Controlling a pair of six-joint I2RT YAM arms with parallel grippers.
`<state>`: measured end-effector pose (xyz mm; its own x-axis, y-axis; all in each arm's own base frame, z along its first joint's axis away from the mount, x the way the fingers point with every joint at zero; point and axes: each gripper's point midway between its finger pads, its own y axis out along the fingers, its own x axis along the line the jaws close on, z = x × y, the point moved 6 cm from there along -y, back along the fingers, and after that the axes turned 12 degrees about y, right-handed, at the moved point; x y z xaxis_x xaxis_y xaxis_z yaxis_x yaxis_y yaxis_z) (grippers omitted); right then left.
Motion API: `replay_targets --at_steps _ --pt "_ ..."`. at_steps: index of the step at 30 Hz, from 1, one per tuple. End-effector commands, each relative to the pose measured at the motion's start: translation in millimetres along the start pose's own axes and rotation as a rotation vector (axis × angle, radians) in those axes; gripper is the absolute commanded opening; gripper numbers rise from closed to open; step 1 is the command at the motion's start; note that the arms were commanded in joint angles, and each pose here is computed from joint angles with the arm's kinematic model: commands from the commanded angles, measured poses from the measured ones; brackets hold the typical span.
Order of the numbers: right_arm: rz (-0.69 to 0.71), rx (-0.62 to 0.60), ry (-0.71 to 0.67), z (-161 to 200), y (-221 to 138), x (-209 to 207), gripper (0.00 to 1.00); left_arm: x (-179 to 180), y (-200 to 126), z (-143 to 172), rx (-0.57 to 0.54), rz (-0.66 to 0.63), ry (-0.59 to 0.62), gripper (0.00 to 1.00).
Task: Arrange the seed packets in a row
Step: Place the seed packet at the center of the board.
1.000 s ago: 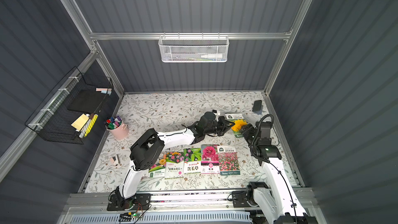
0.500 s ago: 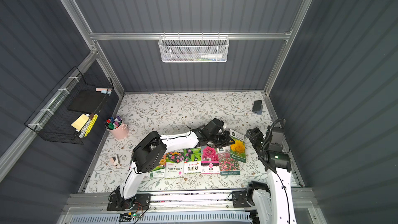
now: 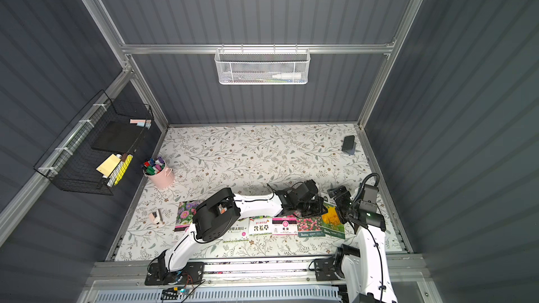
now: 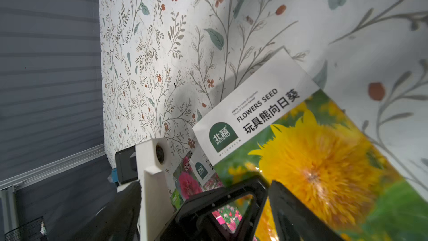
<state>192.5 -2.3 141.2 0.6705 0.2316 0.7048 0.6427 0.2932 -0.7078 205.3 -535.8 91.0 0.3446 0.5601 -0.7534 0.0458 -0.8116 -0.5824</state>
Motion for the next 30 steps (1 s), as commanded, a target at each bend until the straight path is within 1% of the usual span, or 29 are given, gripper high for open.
replay_targets --at_steps 1,3,6,17,18,26,28,30 --pt "-0.044 0.03 0.038 0.0 1.8 4.1 0.88 2.6 -3.8 -6.7 -0.122 -0.061 0.034 0.0" --pt "-0.028 0.026 0.053 -1.6 2.8 -0.5 0.88 1.1 -6.7 -6.3 -0.151 -0.084 0.056 0.0" --pt "-0.012 0.02 0.092 -4.5 6.1 -9.1 0.88 -0.1 -5.0 -5.6 -0.161 -0.093 0.058 0.0" --pt "0.036 0.036 0.16 -4.9 18.5 -30.4 0.88 -9.4 12.4 -2.5 -0.146 -0.075 0.042 0.0" --pt "0.018 0.026 0.154 -7.4 20.0 -28.9 0.88 -10.2 14.5 -2.8 -0.143 -0.07 0.038 0.0" --pt "0.034 0.008 0.176 -12.7 25.0 -33.1 0.88 -8.7 20.7 1.5 -0.118 -0.068 0.016 0.0" --pt "0.033 -0.003 0.18 -14.6 24.7 -33.1 0.88 -9.2 21.2 2.8 -0.11 -0.068 0.014 0.08" --pt "0.032 -0.012 0.181 -16.2 24.5 -32.6 0.88 -9.2 22.5 4.3 -0.102 -0.069 0.01 0.19"
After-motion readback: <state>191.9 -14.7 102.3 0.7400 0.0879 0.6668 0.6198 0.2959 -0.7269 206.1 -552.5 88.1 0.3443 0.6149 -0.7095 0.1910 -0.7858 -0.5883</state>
